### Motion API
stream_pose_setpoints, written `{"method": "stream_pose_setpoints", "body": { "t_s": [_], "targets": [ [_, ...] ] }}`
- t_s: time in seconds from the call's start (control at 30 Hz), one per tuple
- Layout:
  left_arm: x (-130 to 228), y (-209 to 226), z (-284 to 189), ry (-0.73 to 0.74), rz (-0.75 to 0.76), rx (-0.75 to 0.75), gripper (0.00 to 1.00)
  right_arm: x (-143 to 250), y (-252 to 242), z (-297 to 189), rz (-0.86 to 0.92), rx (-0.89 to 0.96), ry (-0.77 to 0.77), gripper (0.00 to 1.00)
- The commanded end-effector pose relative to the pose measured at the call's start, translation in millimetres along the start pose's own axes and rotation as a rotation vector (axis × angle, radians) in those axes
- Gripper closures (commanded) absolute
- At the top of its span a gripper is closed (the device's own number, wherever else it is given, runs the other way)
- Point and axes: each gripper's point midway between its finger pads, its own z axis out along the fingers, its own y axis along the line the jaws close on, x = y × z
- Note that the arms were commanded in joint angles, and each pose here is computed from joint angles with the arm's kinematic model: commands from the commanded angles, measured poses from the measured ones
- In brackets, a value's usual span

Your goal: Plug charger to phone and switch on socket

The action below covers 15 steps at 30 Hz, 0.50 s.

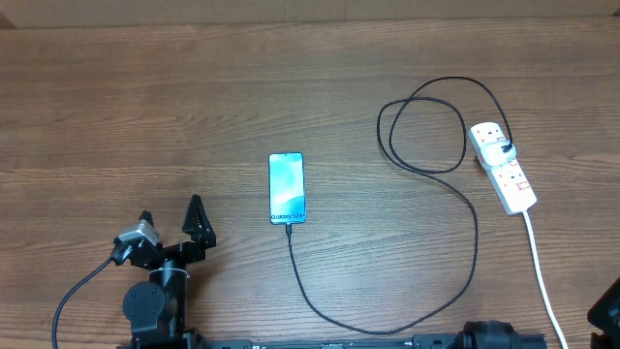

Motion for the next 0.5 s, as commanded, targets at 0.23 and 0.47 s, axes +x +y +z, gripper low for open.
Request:
{"method": "stream_pose_setpoints", "body": {
  "t_s": [0.23, 0.47],
  "targets": [
    [1.0, -1.2, -0.1, 0.001, 0.023, 0.009, 0.0, -3.5, 2.1, 0.0, 0.004, -0.01, -0.011, 0.3],
    [1.0, -1.2, -0.1, 0.001, 0.023, 0.009, 0.01, -3.4, 2.2, 0.0, 0.005, -0.01, -0.011, 0.3]
  ]
}}
